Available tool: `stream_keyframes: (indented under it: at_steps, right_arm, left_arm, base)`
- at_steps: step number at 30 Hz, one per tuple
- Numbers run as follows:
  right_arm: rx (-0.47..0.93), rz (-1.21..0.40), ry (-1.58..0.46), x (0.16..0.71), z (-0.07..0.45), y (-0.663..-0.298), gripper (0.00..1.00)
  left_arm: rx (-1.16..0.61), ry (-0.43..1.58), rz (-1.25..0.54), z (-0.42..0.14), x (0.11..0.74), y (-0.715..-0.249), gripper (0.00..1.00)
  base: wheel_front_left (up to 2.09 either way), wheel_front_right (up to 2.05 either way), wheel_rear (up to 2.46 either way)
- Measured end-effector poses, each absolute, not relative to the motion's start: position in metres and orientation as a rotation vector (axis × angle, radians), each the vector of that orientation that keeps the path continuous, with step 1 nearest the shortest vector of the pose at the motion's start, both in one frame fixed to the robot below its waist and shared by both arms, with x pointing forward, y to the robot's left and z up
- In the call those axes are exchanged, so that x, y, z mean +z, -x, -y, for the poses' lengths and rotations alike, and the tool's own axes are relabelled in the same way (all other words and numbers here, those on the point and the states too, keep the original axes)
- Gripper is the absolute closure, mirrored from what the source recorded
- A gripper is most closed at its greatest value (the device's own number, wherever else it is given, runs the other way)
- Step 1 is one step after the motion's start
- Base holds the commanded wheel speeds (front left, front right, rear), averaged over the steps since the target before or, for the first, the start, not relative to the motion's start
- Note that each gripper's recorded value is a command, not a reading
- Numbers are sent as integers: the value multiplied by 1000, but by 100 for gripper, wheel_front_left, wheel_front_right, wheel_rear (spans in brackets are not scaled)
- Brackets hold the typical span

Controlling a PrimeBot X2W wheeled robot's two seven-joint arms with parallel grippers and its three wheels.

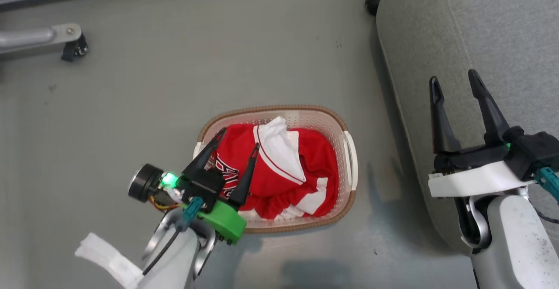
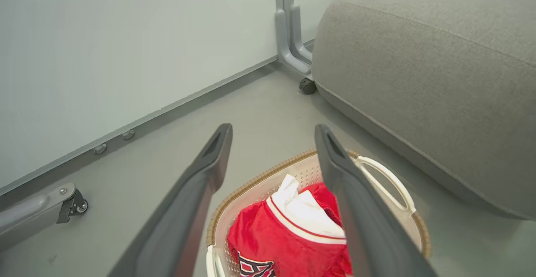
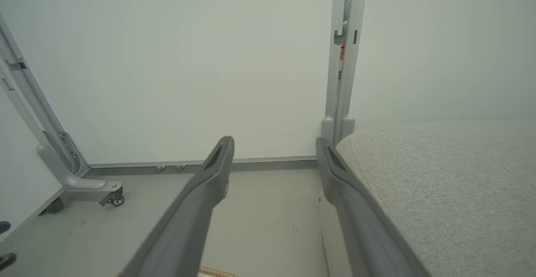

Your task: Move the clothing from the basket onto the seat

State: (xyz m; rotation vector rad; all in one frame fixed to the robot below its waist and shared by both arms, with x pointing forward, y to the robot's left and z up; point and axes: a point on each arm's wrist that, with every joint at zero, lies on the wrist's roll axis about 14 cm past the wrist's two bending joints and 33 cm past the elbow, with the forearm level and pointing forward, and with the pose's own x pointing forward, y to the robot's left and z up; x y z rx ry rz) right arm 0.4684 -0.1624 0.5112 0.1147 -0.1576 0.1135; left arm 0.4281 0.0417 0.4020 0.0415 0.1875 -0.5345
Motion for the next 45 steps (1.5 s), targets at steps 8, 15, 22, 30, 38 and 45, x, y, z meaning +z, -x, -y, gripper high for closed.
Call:
stream_keyframes:
  at_steps: [8,15,22,30,38,45]
  right_arm:
    - [110,109,-130,473,163,-501,0]
    - [112,67,-138,439,163,-519,0]
    - [97,30,-138,407,169,-530,0]
    - [84,-39,-155,368,173,-530,0]
    - [100,-114,-158,335,168,-525,0]
    - [96,-142,-163,322,170,-523,0]
  left_arm:
    - [-824,-261,-259,-4,340,-450,0]
    - [-1110,-452,-313,21,278,-449,0]
    - [-1312,-598,-348,35,222,-448,0]
    - [-1432,-778,-440,30,153,-439,0]
    - [-1532,-953,-515,17,105,-421,0]
    - [-1510,-996,-557,24,87,-429,0]
  base:
    - [0,0,0]
    - [0,0,0]
    - [0,0,0]
    - [0,0,0]
    - [0,0,0]
    - [0,0,0]
